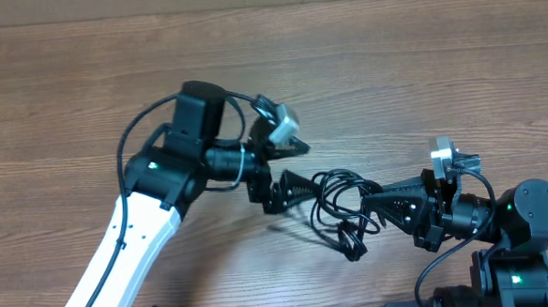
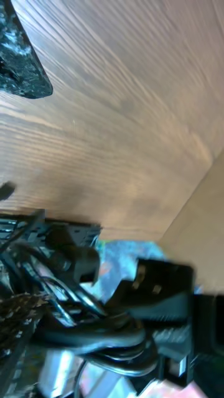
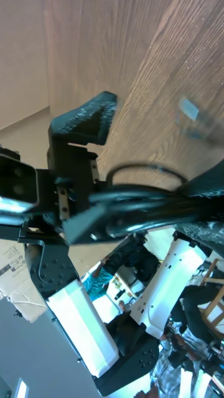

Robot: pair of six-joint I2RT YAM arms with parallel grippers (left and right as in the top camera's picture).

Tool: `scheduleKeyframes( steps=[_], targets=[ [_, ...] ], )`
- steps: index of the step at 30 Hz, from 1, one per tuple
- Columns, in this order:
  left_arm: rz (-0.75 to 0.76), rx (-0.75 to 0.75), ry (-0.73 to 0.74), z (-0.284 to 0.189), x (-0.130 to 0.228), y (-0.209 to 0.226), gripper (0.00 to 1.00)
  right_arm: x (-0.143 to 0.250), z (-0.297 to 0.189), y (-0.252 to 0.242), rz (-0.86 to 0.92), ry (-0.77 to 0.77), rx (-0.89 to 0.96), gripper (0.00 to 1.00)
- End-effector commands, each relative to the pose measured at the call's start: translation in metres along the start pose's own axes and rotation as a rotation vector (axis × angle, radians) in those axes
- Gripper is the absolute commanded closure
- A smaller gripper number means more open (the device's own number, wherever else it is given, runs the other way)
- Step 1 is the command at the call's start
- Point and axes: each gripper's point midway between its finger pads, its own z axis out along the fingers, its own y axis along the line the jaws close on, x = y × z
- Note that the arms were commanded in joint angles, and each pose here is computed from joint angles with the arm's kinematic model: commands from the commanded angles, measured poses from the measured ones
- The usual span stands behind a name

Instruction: Untangle cables

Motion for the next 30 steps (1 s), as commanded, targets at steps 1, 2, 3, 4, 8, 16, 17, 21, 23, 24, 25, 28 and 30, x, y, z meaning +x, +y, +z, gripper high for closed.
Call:
scheduleKeyframes(
  steps=[1,2,3,4,8,16,17,21,23,24,25,28,30],
  targets=[
    [-0.081,-0.057,-0.038,-0.014,-0.009,0.011,0.0,-0.002,0.0,0.001,-0.014,-0.007,0.005,0.96],
    [-0.084,-0.054,-0.043,-0.016,-0.01,0.011,0.0,-0.002,0.0,0.001,-0.014,-0.007,0.005,0.96],
    [-0.084,-0.04,-0.047,-0.017,-0.01,0.009,0.0,-0.002,0.0,0.001,-0.014,-0.007,0.005,0.96],
    [-0.073,-0.008,-0.052,-0.017,-0.012,0.004,0.0,-0.002,0.0,0.001,-0.014,-0.007,0.005,0.96],
    [0.035,0.128,-0.068,-0.018,-0.014,-0.021,0.0,-0.002,0.0,0.001,-0.014,-0.007,0.005,0.96],
    [0.196,0.281,-0.068,-0.009,-0.011,-0.054,0.0,-0.002,0.0,0.001,-0.013,-0.007,0.005,0.96],
    [0.214,0.292,-0.064,-0.006,-0.01,-0.057,0.0,-0.002,0.0,0.001,-0.013,-0.007,0.005,0.96],
    [0.262,0.298,-0.041,0.004,-0.006,-0.064,0.0,-0.003,0.0,0.002,-0.014,-0.008,0.004,0.96],
    [0.27,0.265,-0.023,0.01,-0.004,-0.061,0.0,-0.003,0.0,0.002,-0.017,-0.008,0.001,0.96],
    [0.273,0.262,-0.021,0.011,-0.003,-0.061,0.0,-0.003,0.0,0.003,-0.019,-0.005,-0.004,0.96],
    [0.277,0.262,-0.02,0.012,-0.003,-0.061,0.0,-0.003,0.0,0.004,-0.02,-0.004,-0.005,0.96],
    [0.297,0.275,-0.021,0.015,-0.004,-0.065,0.0,-0.003,0.0,0.004,-0.02,-0.004,-0.005,0.96],
    [0.311,0.289,-0.019,0.018,-0.004,-0.07,0.07,-0.003,0.0,0.004,-0.02,-0.004,-0.005,0.96]
  ],
)
